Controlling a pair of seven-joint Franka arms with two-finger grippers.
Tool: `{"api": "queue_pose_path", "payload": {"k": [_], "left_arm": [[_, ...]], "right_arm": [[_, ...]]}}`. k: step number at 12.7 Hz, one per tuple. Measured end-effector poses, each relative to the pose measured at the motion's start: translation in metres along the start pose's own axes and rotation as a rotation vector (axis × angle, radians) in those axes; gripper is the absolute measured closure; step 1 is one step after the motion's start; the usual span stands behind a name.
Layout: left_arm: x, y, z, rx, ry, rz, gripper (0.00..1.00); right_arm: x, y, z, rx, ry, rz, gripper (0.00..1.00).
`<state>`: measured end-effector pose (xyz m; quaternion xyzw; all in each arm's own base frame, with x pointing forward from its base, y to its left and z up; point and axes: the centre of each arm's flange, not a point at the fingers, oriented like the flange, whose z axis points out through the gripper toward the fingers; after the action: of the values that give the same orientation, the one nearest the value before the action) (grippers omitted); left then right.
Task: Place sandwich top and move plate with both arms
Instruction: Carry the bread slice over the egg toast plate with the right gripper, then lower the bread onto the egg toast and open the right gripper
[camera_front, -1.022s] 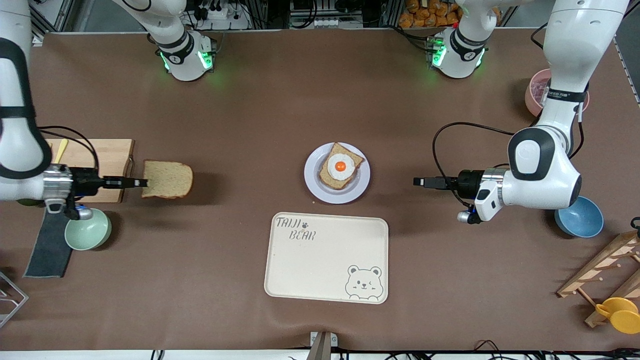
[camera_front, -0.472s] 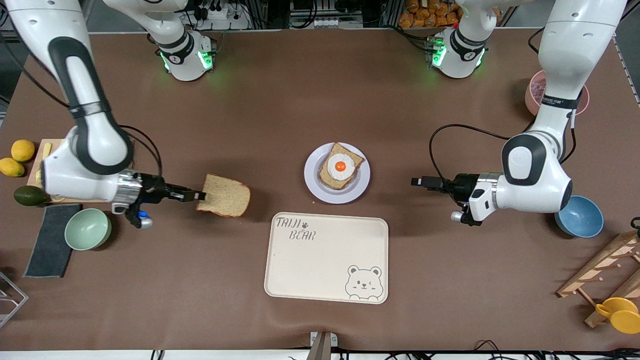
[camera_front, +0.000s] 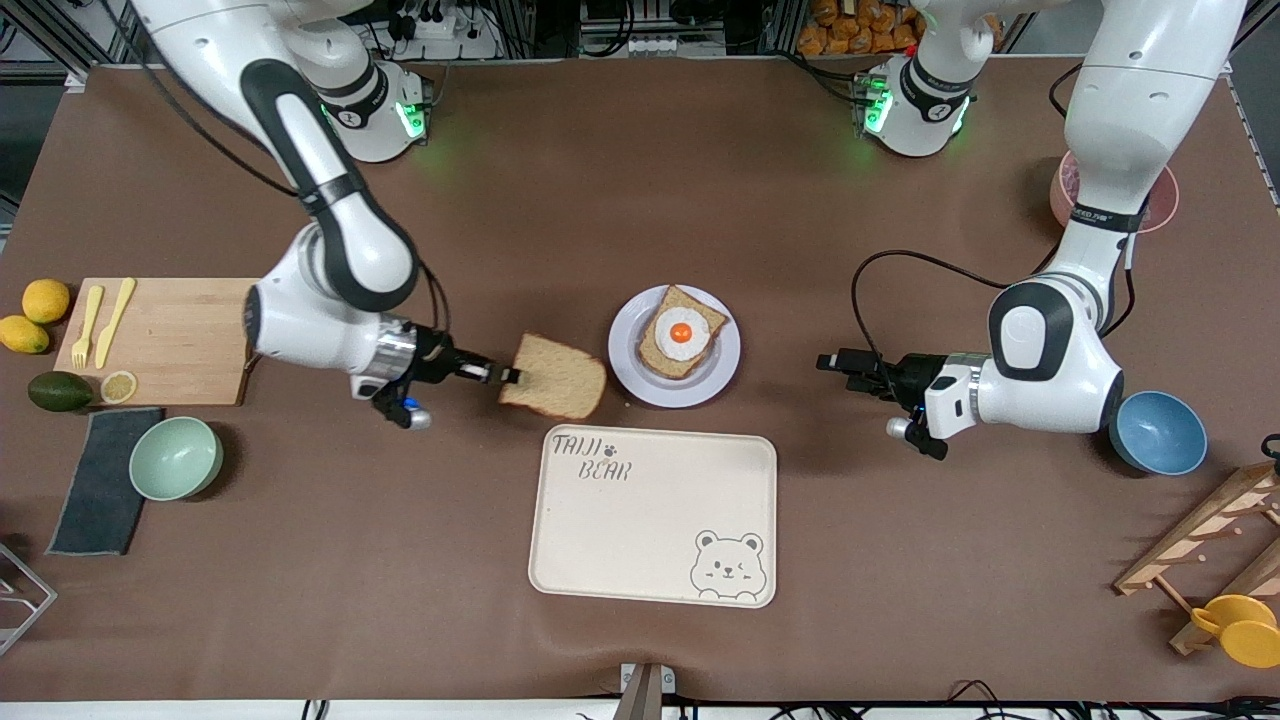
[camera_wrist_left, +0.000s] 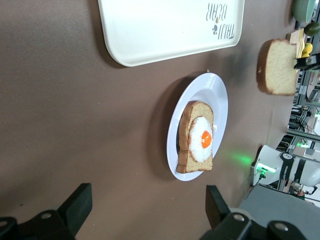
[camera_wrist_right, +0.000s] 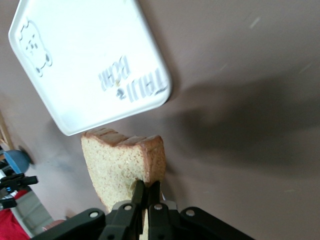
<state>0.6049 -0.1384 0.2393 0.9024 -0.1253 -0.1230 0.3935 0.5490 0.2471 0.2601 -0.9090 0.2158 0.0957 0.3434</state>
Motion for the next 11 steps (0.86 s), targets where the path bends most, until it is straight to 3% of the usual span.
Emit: {"api": "queue_pose_path", "payload": {"k": [2,6,11], "left_arm": [[0.001,0.000,0.003,-0.001,-0.004,0.003,0.00],[0.003,0.000,0.003,0.010,0.012,0.005,0.00],[0.006,0.000,0.006,0.019,0.025,0.006,0.00]], "right_arm": [[-0.045,-0.020,0.042,0.018,0.037,-0.001,0.94],[-0.120,-0.028,0.099,-0.002,0.069,-0.014,0.94],[-0.149,-0.022,0.125,-0.008,0.098,0.014,0.94]]}}
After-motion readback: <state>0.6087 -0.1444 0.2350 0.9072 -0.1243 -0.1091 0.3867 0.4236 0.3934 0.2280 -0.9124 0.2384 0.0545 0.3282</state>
